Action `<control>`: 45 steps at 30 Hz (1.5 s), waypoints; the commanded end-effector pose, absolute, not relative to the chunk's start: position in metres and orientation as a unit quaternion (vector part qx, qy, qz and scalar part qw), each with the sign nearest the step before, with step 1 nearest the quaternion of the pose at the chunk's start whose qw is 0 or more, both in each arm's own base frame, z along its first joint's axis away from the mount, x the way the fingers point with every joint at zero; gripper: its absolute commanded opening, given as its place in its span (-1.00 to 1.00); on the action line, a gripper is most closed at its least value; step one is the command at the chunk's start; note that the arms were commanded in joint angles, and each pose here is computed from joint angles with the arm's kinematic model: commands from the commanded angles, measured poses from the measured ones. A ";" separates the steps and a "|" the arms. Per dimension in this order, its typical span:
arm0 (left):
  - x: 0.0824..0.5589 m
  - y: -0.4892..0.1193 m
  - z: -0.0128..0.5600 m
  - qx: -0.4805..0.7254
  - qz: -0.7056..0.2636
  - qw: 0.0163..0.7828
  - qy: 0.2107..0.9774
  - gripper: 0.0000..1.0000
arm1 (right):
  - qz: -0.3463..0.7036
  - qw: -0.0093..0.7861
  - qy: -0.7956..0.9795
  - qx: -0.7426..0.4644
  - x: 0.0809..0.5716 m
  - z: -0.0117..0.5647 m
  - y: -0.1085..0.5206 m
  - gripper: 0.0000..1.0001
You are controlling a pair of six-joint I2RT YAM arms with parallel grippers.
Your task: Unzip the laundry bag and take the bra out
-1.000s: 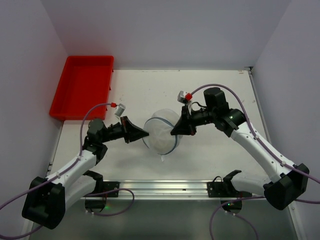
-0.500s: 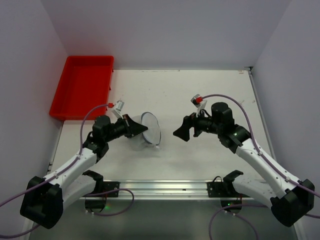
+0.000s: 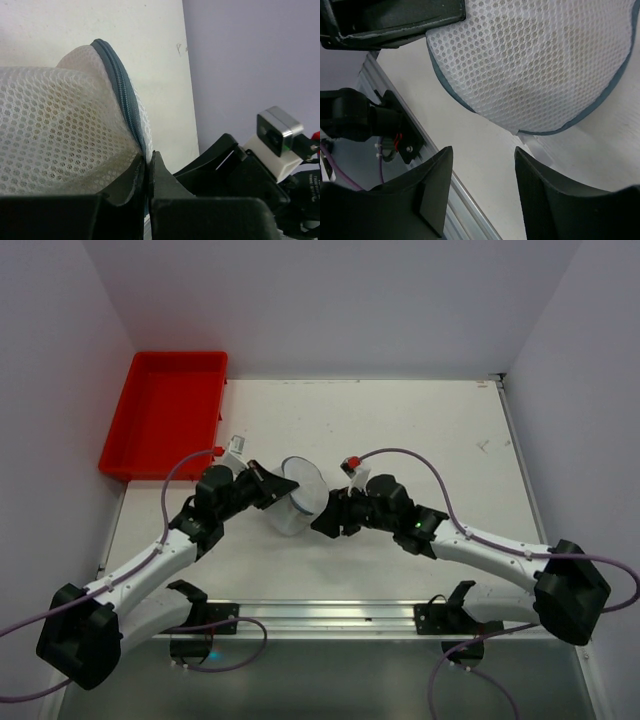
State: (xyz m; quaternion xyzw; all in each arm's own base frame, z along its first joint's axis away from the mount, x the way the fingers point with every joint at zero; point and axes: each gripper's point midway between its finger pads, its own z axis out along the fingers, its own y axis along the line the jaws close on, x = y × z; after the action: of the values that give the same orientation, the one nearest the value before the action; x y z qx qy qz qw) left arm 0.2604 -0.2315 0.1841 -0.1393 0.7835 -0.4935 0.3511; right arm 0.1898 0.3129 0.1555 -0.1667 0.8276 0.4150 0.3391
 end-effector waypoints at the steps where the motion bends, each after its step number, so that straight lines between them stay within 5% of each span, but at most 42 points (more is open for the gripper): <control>1: 0.269 -0.229 0.210 -0.160 -0.501 0.372 0.765 -1.00 | 0.467 0.346 0.802 -0.140 0.196 0.168 0.337 0.07; 33: 0.262 -0.234 0.225 -0.154 -0.523 0.359 0.758 -1.00 | 0.457 0.319 0.824 -0.105 0.215 0.131 0.348 -0.13; 45: 0.260 -0.235 0.229 -0.147 -0.527 0.360 0.756 -1.00 | 0.448 0.339 0.821 -0.106 0.223 0.125 0.346 -0.71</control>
State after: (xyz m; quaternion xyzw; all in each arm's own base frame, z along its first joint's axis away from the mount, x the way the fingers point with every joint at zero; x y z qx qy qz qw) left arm 0.2602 -0.2274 0.1901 -0.1699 0.7846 -0.4891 0.3409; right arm 0.2090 0.3415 0.1074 -0.1059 0.8438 0.4335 0.2982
